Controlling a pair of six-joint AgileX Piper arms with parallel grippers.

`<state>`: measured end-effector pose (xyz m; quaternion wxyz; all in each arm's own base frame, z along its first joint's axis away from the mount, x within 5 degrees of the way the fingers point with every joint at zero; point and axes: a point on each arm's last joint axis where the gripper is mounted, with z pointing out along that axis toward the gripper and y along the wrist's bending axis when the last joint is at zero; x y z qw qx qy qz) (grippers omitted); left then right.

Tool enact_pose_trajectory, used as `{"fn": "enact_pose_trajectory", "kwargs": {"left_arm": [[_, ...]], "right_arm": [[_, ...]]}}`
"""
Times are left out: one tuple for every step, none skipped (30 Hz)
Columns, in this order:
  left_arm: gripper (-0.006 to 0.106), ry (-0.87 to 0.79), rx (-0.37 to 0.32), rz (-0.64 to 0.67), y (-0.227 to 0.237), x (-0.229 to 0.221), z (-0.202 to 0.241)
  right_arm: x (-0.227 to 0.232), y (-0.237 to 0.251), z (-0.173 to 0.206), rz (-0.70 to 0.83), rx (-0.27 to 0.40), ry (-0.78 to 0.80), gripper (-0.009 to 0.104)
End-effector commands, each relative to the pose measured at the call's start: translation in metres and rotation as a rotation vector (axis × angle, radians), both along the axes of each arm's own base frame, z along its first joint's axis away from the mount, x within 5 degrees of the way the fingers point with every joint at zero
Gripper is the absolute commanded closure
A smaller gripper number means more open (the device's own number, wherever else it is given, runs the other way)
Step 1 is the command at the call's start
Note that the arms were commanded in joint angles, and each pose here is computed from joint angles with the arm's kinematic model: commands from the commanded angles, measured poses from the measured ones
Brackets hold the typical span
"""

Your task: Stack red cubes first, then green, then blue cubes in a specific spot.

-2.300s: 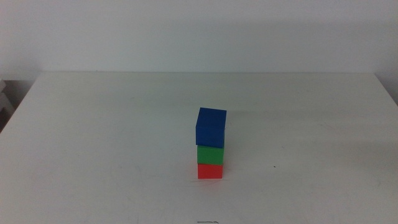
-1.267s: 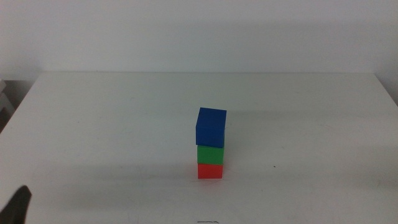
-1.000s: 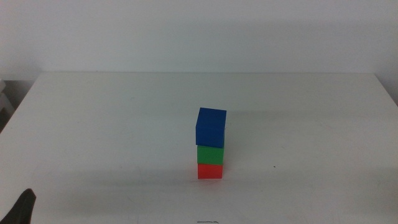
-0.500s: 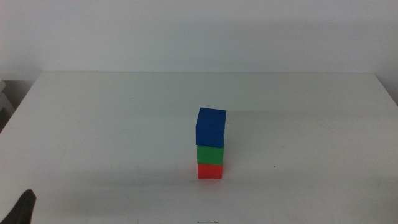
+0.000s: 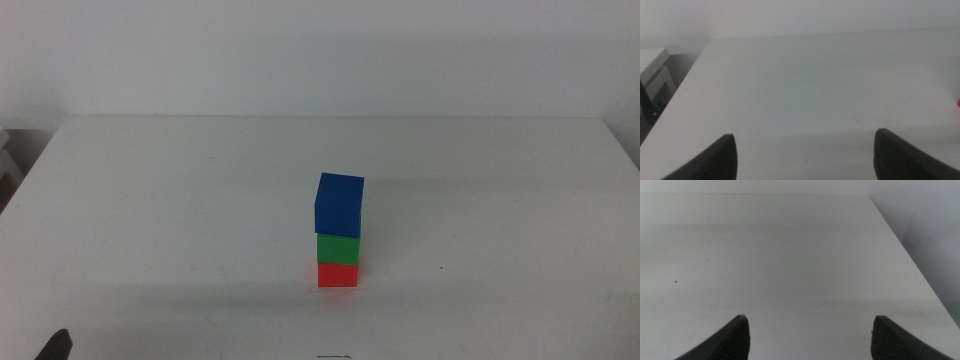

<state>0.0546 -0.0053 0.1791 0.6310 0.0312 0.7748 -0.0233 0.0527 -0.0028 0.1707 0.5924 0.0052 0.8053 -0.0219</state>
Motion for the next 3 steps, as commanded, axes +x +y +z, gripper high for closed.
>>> {"fn": "enact_pose_trajectory", "kwargs": {"left_arm": [[0.007,-0.097,-0.017,0.01,0.0007,-0.0002,0.0085],[0.007,-0.097,-0.017,0.01,0.0007,-0.0002,0.0085],[0.007,-0.099,-0.017,0.01,0.0007,-0.0002,0.0089]], "right_arm": [[-0.0002,-0.0007,0.0133,-0.003,-0.036,-0.109,0.033],[-0.0002,-0.0007,0.0133,-0.003,-0.036,-0.109,0.033],[-0.0002,-0.0007,0.0133,-0.003,-0.036,-0.108,0.033]]}}
